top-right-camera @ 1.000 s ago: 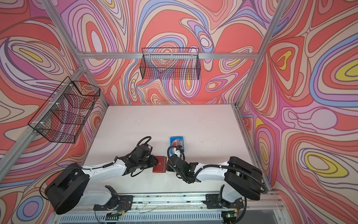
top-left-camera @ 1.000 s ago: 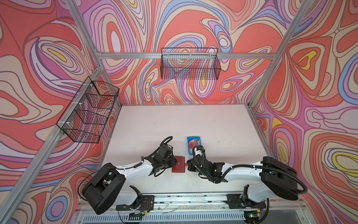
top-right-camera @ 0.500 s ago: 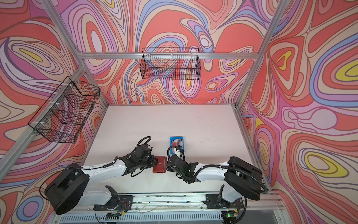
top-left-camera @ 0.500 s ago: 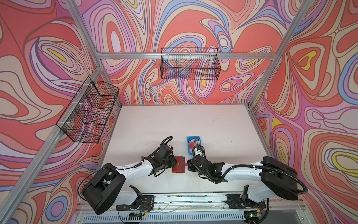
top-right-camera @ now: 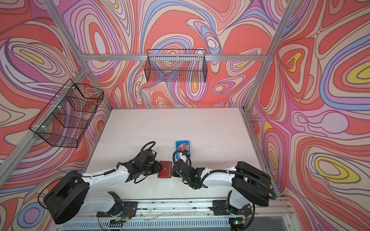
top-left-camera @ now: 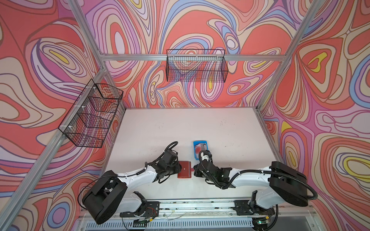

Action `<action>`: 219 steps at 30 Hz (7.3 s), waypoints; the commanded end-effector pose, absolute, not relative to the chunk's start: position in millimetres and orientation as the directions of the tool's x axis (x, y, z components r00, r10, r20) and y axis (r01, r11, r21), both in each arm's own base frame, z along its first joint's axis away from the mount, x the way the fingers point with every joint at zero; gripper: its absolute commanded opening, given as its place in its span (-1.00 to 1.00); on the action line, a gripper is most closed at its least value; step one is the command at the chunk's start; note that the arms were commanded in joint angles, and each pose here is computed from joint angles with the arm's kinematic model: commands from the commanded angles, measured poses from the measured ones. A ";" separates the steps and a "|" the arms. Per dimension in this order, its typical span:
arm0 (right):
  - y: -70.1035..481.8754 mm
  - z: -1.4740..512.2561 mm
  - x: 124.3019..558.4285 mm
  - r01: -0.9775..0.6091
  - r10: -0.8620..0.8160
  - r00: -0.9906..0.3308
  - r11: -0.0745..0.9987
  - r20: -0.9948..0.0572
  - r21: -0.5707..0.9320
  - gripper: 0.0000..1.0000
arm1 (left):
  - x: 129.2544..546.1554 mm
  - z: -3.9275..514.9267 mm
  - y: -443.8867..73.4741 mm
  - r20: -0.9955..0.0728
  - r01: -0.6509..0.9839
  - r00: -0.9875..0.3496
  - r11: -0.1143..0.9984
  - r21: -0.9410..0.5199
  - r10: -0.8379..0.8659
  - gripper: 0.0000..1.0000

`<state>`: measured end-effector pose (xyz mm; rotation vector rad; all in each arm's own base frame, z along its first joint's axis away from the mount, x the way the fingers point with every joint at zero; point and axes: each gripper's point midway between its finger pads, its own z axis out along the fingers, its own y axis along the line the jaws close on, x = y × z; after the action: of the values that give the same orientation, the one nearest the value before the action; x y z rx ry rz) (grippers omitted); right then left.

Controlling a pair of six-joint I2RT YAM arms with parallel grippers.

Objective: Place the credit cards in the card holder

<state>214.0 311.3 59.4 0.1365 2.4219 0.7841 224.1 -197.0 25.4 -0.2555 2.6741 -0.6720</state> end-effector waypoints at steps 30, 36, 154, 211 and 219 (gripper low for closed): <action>309.9 65.1 213.9 -0.088 0.278 -0.812 0.811 -0.513 0.579 -1.00 | 213.4 18.0 -177.7 -0.297 -0.080 -0.929 0.902 -0.425 -0.222 -0.26; 313.5 66.0 215.4 -0.092 0.275 -0.812 0.810 -0.514 0.579 -1.00 | 206.8 3.6 -170.2 -0.271 -0.101 -0.938 0.918 -0.385 -0.217 -0.27; 361.5 47.5 217.6 -0.162 0.200 -0.840 0.794 -0.504 0.586 -1.00 | 203.0 -1.4 -170.0 -0.261 -0.096 -0.942 0.916 -0.389 -0.210 -0.26; 382.5 38.5 227.9 -0.191 0.199 -0.828 0.779 -0.524 0.598 -1.00 | 198.4 7.8 -180.1 -0.249 -0.078 -0.944 0.883 -0.464 -0.214 -0.30; 379.7 28.3 224.6 -0.177 0.200 -0.839 0.780 -0.506 0.601 -1.00 | 198.7 7.7 -179.3 -0.252 -0.080 -0.943 0.884 -0.461 -0.216 -0.30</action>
<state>230.1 381.4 42.1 0.0160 2.3714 0.9032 215.9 -193.4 24.8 -0.1931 2.6721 -0.7256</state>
